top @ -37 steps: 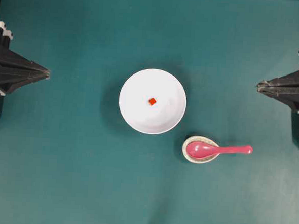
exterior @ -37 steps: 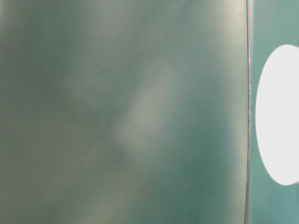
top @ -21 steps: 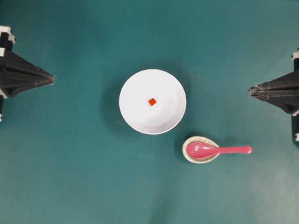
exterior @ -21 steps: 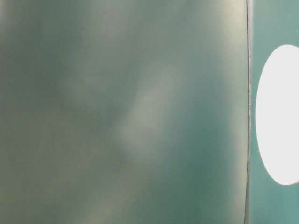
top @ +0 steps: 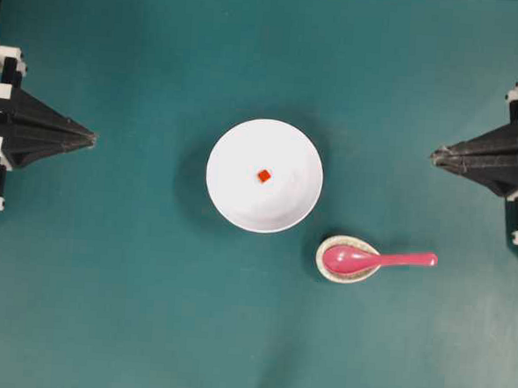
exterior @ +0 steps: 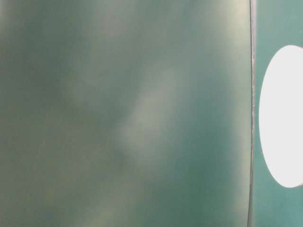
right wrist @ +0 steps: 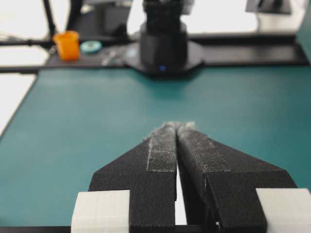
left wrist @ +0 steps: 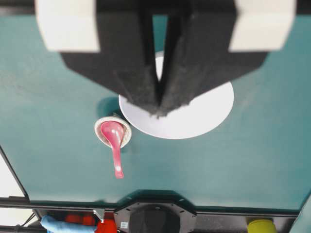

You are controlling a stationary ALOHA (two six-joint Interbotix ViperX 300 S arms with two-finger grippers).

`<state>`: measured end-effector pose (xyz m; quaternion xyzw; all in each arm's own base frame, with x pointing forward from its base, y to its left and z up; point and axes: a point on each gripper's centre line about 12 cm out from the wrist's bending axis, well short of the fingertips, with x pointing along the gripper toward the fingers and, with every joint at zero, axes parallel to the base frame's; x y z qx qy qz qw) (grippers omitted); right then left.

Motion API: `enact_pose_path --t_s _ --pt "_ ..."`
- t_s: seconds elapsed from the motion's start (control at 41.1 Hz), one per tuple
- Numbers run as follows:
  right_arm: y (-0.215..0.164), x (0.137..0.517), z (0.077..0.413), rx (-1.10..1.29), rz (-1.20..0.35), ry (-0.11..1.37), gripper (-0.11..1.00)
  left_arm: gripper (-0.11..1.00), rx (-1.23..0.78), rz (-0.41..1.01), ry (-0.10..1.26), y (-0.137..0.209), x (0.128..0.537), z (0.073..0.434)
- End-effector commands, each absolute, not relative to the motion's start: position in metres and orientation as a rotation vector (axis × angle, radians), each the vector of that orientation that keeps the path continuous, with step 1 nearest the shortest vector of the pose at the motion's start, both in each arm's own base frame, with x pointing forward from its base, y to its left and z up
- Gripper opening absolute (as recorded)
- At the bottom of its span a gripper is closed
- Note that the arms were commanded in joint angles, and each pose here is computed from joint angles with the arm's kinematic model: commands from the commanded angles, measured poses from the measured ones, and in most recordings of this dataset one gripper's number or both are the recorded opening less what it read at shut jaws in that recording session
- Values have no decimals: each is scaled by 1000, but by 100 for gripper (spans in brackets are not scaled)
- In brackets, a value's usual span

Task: Grip the spoon and scoop the red block from the bowl with right arm.

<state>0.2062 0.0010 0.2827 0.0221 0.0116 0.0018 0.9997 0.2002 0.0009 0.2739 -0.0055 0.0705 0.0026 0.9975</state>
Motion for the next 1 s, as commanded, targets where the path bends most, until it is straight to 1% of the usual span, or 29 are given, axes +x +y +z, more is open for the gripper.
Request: enact_pose_path --t_s 0.0,0.049,0.097,0.268,0.365,0.56,0.706,0.925,0.974 --pt "4 209 294 49 16 -4 1 0 -11 8 118 2 203 284" --pt "4 209 294 50 20 -4 2 0 -11 8 118 2 203 284" --pt "5 209 294 55 22 -4 8 0 -10 8 115 2 203 285" --pt "5 210 290 99 20 15 46 0 -7 8 120 2 203 283" --pt "5 212 283 114 19 57 57 0 -4 8 120 2 203 283" --pt "12 218 263 117 46 143 57 0 -4 8 120 2 203 283" --pt "22 223 230 139 74 223 57 0 -4 8 127 2 203 282" --pt "33 223 187 231 72 186 57 0 -4 16 130 3 203 282" --pt "36 223 182 245 69 171 57 0 -4 16 129 3 203 282"
